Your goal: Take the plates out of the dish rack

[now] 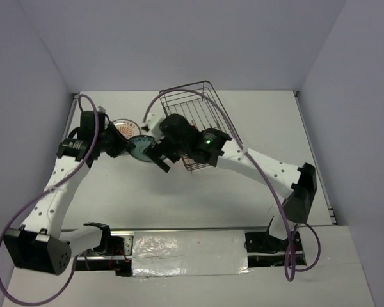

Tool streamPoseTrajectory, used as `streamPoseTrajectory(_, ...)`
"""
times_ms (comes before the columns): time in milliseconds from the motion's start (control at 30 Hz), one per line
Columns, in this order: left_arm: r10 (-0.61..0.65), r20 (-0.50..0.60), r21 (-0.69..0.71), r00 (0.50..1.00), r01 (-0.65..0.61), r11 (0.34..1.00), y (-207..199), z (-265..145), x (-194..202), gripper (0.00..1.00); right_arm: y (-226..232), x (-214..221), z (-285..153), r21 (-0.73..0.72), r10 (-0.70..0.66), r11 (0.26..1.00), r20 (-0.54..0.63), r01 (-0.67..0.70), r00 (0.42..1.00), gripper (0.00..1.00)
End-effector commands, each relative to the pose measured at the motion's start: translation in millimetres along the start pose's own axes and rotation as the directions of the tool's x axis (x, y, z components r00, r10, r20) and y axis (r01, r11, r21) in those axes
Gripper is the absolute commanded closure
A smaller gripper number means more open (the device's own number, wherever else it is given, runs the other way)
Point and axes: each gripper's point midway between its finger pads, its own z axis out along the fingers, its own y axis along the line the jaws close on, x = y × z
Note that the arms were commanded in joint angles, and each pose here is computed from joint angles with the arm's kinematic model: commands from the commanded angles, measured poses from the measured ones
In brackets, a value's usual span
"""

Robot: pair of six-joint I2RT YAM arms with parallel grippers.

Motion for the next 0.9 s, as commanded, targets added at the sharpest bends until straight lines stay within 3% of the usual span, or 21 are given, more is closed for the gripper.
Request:
streamPoseTrajectory(0, 0.106, 0.115, -0.062, 0.988, -0.099, 0.993, 42, 11, 5, 1.00, -97, -27, -69, 0.161, 0.506, 0.809, 0.301, -0.566, 0.809, 0.00)
streamPoseTrajectory(33, 0.100, 0.092, -0.080, 0.991, -0.093, 0.992, 60, 27, 20, 1.00, -122, -16, -70, 0.201, 0.597, 0.721, 0.304, -0.663, 0.742, 0.00)
streamPoseTrajectory(67, 0.096, 0.158, -0.022, 0.983, -0.093, 0.995, 53, 31, 13, 1.00, -128, 5, -67, 0.240, 0.627, 0.705, 0.230, -0.668, 0.744, 0.00)
streamPoseTrajectory(133, 0.088, 0.148, -0.006, 0.985, -0.088, 0.996, 66, 48, 28, 1.00, -154, 22, -51, 0.320, 0.669, 0.658, 0.167, -0.682, 0.724, 0.04)
streamPoseTrajectory(233, 0.071, 0.161, -0.004, 0.984, -0.071, 0.997, 77, 67, 33, 1.00, -164, 50, -30, 0.334, 0.694, 0.671, 0.032, -0.662, 0.719, 0.14)
streamPoseTrajectory(367, 0.049, 0.103, -0.034, 0.993, -0.045, 0.998, 90, 90, 47, 0.95, -177, 70, -10, 0.360, 0.696, 0.675, -0.018, -0.644, 0.718, 0.29)
streamPoseTrajectory(400, 0.047, 0.095, -0.043, 0.994, -0.043, 0.998, 93, 92, 49, 0.90, -177, 73, -4, 0.351, 0.698, 0.679, -0.034, -0.645, 0.715, 0.37)
streamPoseTrajectory(433, 0.043, 0.088, -0.071, 0.995, -0.037, 0.997, 98, 94, 51, 0.78, -177, 78, 0, 0.352, 0.701, 0.679, -0.051, -0.644, 0.711, 0.39)
streamPoseTrajectory(500, 0.035, 0.070, -0.093, 0.997, -0.028, 0.995, 103, 96, 55, 0.66, -172, 88, 17, 0.345, 0.699, 0.692, -0.098, -0.634, 0.709, 0.41)
streamPoseTrajectory(533, 0.028, 0.054, -0.118, 0.998, -0.022, 0.993, 108, 96, 59, 0.50, -171, 91, 21, 0.348, 0.701, 0.691, -0.108, -0.634, 0.705, 0.41)
streamPoseTrajectory(600, 0.020, 0.043, -0.125, 0.999, -0.015, 0.992, 108, 94, 63, 0.31, -166, 102, 35, 0.347, 0.701, 0.697, -0.144, -0.628, 0.698, 0.43)
streamPoseTrajectory(633, 0.010, 0.001, -0.161, 1.000, -0.010, 0.987, 115, 90, 73, 0.13, -166, 106, 39, 0.349, 0.703, 0.696, -0.154, -0.627, 0.694, 0.45)
streamPoseTrajectory(667, 0.009, -0.003, -0.164, 1.000, -0.009, 0.986, 112, 87, 72, 0.01, -166, 112, 46, 0.362, 0.705, 0.694, -0.164, -0.622, 0.691, 0.45)
streamPoseTrajectory(767, 0.015, -0.066, -0.213, 0.998, -0.029, 0.977, 115, 72, 81, 0.00, -166, 122, 56, 0.381, 0.703, 0.696, -0.188, -0.608, 0.686, 0.52)
streamPoseTrajectory(833, 0.044, -0.074, -0.246, 0.996, -0.061, 0.967, 108, 50, 73, 0.00, -168, 132, 62, 0.401, 0.696, 0.702, -0.210, -0.589, 0.686, 0.67)
streamPoseTrajectory(867, 0.067, -0.029, -0.226, 0.997, -0.072, 0.971, 91, 37, 55, 0.00, -168, 135, 63, 0.407, 0.695, 0.702, -0.216, -0.584, 0.685, 0.76)
